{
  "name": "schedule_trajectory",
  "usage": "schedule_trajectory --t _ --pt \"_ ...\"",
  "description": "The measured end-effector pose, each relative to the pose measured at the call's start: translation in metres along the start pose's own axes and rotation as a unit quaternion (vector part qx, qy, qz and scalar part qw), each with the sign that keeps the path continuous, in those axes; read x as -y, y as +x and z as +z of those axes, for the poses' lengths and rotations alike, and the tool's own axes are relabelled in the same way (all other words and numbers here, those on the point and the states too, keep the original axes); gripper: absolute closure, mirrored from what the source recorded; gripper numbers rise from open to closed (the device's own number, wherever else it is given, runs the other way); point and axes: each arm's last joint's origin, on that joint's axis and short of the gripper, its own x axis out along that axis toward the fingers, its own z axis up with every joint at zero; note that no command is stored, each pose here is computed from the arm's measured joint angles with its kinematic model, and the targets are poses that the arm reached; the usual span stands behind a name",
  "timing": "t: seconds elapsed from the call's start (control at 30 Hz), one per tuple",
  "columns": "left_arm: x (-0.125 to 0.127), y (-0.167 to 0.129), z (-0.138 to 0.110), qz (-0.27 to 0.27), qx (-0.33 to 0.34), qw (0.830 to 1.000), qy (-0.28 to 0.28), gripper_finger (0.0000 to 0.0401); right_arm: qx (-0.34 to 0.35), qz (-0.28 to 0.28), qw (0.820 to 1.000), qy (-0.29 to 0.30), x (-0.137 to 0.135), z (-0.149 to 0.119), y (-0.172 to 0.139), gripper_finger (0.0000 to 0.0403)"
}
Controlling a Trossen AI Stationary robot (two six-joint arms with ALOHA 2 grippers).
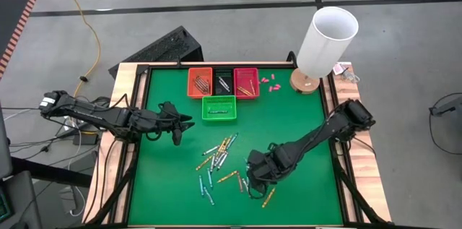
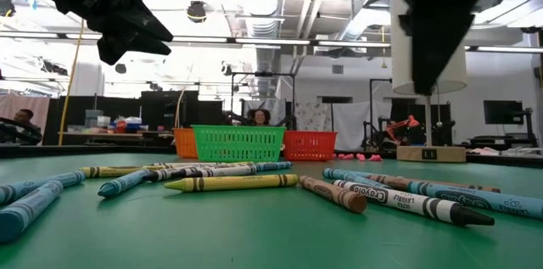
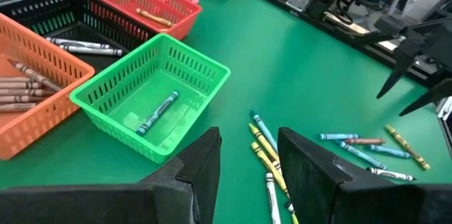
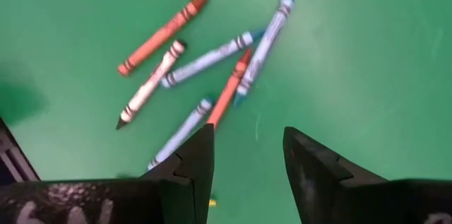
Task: Sort crayons
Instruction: Put a red crayon in the orange basket
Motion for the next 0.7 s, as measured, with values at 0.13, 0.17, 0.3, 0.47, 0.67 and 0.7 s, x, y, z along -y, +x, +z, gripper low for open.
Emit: schedule_trajectory --t 0.13,0.17,0.3,0.47,0.67,0.7 --pt "0.000 0.000 0.000 0.000 0.000 1.000 0.001 0.0270 0.004 -0.007 1.000 0.002 0.008 0.010 0.002 0.0239" --pt "0.000 0.000 0.000 0.000 0.000 1.000 0.003 0.0270 0.012 -0.012 1.000 0.003 0.008 0.010 0.002 0.0239" --pt "0.000 0.000 0.000 0.000 0.001 1.000 0.004 0.0270 0.033 -0.010 0.999 0.022 0.006 0.003 0.013 0.0239" --pt "0.001 0.000 0.001 -0.002 0.006 1.000 0.014 0.0270 0.046 0.024 0.996 0.066 0.001 -0.014 0.034 0.0239" --pt "0.001 0.000 0.002 -0.005 0.011 1.000 0.012 0.0270 0.048 0.031 0.995 0.085 -0.005 -0.023 0.035 0.0239" --pt "0.001 0.000 0.002 -0.005 0.011 1.000 0.012 0.0270 0.045 0.028 0.995 0.083 -0.006 -0.024 0.037 0.0239"
